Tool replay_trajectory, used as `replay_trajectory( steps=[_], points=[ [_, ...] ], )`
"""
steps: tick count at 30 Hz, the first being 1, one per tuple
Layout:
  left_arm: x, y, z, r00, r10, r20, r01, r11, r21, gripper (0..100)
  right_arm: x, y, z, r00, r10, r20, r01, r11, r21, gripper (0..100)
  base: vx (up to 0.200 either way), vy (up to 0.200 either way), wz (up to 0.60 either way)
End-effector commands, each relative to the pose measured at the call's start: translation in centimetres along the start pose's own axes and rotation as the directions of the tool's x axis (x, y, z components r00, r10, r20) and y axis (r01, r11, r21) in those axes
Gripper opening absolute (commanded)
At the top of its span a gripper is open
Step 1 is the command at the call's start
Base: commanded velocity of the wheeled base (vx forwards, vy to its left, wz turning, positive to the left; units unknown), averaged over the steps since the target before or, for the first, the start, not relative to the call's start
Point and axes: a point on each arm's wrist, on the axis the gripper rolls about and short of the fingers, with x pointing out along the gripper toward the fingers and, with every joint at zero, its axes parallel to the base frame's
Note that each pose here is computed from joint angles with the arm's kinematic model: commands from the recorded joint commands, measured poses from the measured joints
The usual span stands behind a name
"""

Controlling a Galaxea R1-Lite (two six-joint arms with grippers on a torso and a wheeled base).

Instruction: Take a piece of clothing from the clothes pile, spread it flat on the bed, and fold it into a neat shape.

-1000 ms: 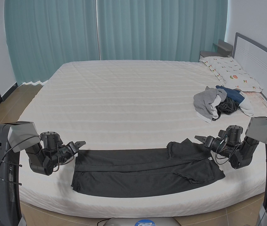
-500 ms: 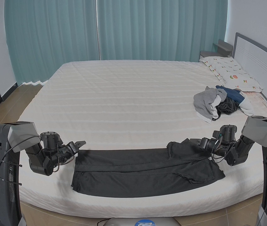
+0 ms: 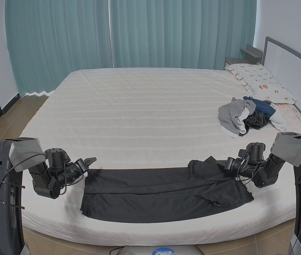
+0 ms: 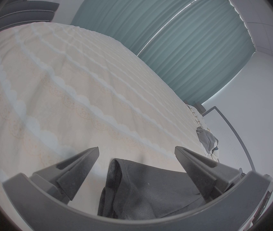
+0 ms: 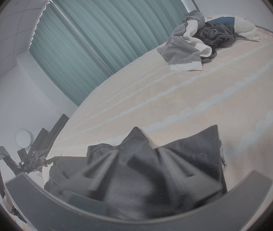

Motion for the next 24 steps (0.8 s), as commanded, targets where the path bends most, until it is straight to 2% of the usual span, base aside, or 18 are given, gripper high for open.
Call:
replay_trajectory(
  steps=[1,8,16,24],
  points=[
    [0.0,0.0,0.0,1.0,0.001,0.0,-0.001,1.0,-0.001,100,-0.4,-0.2,0.2,1.0,-0.007,0.002,0.007,1.0,0.005,0,0.0,0.0,0.0],
    [0.0,0.1,0.0,1.0,0.002,-0.001,-0.002,1.0,-0.003,100,-2.0,-0.9,0.3,1.0,-0.024,-0.005,0.024,1.0,0.017,0,0.0,0.0,0.0],
    [0.0,0.0,0.0,1.0,0.002,-0.002,-0.002,1.0,-0.003,100,-4.2,-0.4,0.5,0.998,0.042,-0.04,-0.041,0.999,0.02,0,0.0,0.0,0.0],
    [0.0,0.1,0.0,1.0,0.003,-0.003,-0.003,1.0,-0.004,100,-5.4,-0.8,0.0,0.997,0.032,-0.065,-0.031,0.999,0.017,0,0.0,0.0,0.0]
  ],
)
